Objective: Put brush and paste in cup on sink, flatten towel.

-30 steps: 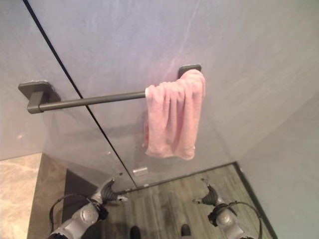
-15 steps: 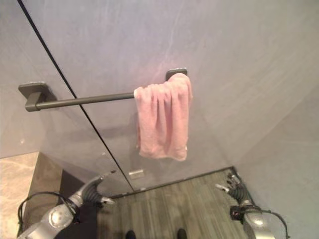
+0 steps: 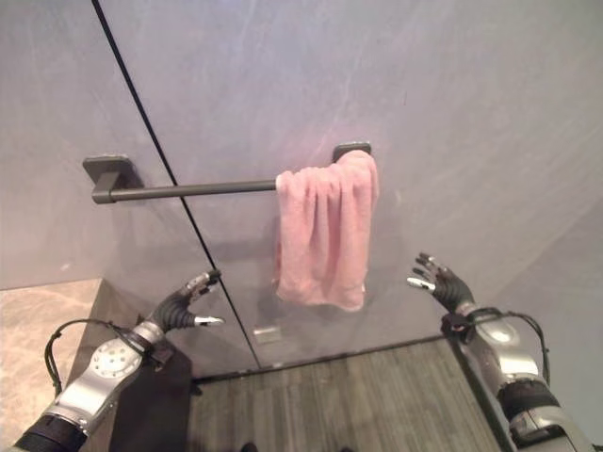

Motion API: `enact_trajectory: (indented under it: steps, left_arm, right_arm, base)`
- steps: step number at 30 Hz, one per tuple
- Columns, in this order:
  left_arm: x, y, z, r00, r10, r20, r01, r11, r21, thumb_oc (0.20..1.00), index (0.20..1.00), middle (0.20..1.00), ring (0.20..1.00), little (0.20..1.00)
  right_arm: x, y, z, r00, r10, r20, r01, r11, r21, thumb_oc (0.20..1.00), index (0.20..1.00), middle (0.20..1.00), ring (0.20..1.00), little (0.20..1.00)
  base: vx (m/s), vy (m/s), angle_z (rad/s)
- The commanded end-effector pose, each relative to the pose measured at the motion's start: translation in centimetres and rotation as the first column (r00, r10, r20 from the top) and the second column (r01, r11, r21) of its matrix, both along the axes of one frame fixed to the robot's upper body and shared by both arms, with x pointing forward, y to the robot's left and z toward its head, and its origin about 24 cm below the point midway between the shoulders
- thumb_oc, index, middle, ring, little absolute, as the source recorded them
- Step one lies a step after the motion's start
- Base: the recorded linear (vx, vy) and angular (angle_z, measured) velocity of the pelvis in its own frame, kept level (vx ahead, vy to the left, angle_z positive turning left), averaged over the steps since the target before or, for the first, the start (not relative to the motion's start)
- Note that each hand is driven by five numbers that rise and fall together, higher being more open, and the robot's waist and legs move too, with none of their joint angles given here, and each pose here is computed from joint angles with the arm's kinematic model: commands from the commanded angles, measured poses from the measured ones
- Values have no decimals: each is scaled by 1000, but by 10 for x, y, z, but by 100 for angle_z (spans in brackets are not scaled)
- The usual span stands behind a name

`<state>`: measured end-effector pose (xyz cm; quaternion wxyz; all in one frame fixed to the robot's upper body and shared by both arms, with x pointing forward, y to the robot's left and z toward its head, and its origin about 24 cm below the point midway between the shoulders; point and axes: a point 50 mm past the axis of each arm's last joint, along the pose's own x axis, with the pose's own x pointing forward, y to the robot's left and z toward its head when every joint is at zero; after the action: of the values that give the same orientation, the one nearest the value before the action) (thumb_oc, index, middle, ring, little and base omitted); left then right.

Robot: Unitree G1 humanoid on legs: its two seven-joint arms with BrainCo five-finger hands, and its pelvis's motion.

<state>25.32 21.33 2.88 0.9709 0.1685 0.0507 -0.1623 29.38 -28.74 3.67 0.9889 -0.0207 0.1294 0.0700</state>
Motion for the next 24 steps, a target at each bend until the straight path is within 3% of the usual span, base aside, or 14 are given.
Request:
enact_trajectory:
  steps: [1, 9, 24]
  left_arm:
    - [18, -11, 29, 989, -23, 147, 28, 999, -31, 1000, 1000, 1000, 1000, 1000]
    - [33, -59, 36, 974, -110, 199, 128, 988, -83, 1000, 1000, 1000, 1000, 1000]
    - [44, -78, 36, 973, -113, 201, 131, 988, -81, 1000, 1000, 1000, 1000, 1000]
  right_arm:
    - [20, 0, 26, 995, -11, 101, 16, 999, -48, 1000, 1000, 1000, 1000, 1000]
    - [54, 33, 43, 988, 4, 156, -2, 1000, -16, 1000, 1000, 1000, 1000, 1000]
    - [86, 73, 70, 977, 57, 205, -47, 997, -54, 1000, 1000, 1000, 1000, 1000]
  base:
    - [-10, 0, 17]
    - [2, 1, 5]
    - [13, -2, 0]
